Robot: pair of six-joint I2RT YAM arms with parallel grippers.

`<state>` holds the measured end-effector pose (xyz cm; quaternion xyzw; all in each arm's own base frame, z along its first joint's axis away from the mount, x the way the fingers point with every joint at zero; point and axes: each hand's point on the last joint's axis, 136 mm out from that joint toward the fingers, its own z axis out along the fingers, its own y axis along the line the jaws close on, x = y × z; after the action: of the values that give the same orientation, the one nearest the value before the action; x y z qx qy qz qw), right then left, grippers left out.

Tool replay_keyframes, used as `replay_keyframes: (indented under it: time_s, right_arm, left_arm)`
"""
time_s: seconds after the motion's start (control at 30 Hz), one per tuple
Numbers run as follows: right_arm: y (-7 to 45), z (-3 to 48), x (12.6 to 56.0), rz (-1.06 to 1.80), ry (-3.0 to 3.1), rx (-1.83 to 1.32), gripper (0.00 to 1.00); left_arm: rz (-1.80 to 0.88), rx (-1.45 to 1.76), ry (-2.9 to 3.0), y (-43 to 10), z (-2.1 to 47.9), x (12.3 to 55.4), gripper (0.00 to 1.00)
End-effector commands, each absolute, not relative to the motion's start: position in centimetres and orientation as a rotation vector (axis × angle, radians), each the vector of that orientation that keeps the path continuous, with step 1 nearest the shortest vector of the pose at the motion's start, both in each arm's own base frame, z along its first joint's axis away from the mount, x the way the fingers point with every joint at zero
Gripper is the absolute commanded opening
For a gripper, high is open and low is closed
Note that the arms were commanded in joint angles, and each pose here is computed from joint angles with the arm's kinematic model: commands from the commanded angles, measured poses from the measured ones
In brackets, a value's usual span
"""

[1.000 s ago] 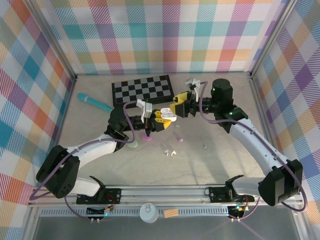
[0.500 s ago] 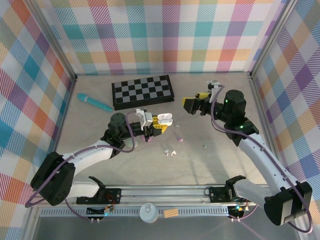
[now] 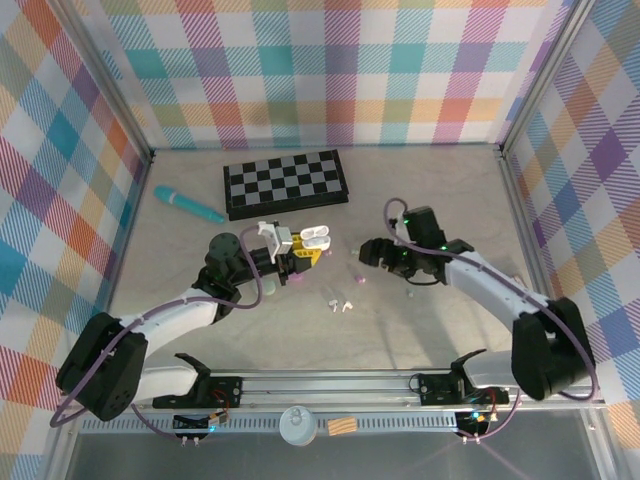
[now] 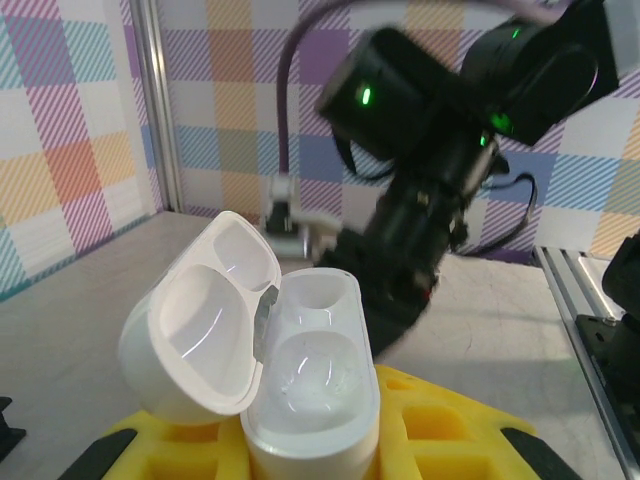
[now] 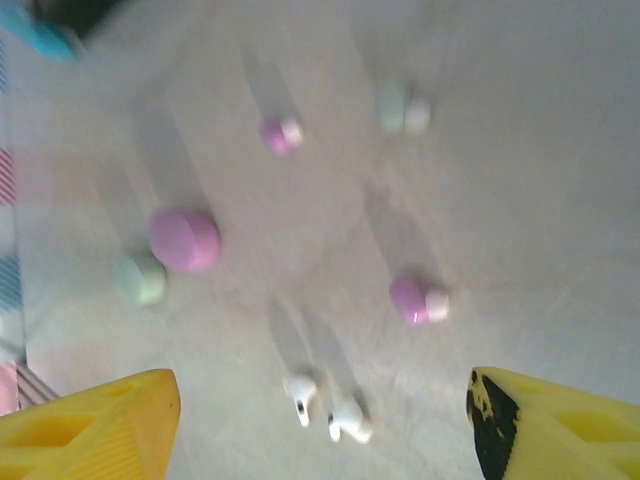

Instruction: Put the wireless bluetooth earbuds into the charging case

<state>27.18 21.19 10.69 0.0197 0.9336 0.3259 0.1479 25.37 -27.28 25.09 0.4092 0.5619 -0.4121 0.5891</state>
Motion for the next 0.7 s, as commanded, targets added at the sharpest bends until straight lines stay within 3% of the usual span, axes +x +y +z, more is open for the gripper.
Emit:
replay_keyframes:
  time_s: [0.0,0.13,0.3,0.67]
  right_arm:
    - [23.3,9.6,25.2,0.988,2.810,0.012,0.69]
    - [25.3,8.4,24.6,0.989,2.863,-0.056,0.57]
    - [26.9,7.3,23.6,0.932,2.929,-0.178,0.51]
    - [26.7,3.8,21.6,0.812,3.090,-0.190,0.47]
  left_arm:
    - [-0.937,0.944,1.220,-26.4,27.0,24.5,0.03]
    - [-0.879,0.900,1.249,-24.9,27.0,24.7,0.02]
    - [-0.805,0.832,1.289,-22.8,27.0,25.0,0.02]
    - [-0.788,0.847,1.315,-22.5,26.6,24.9,0.02]
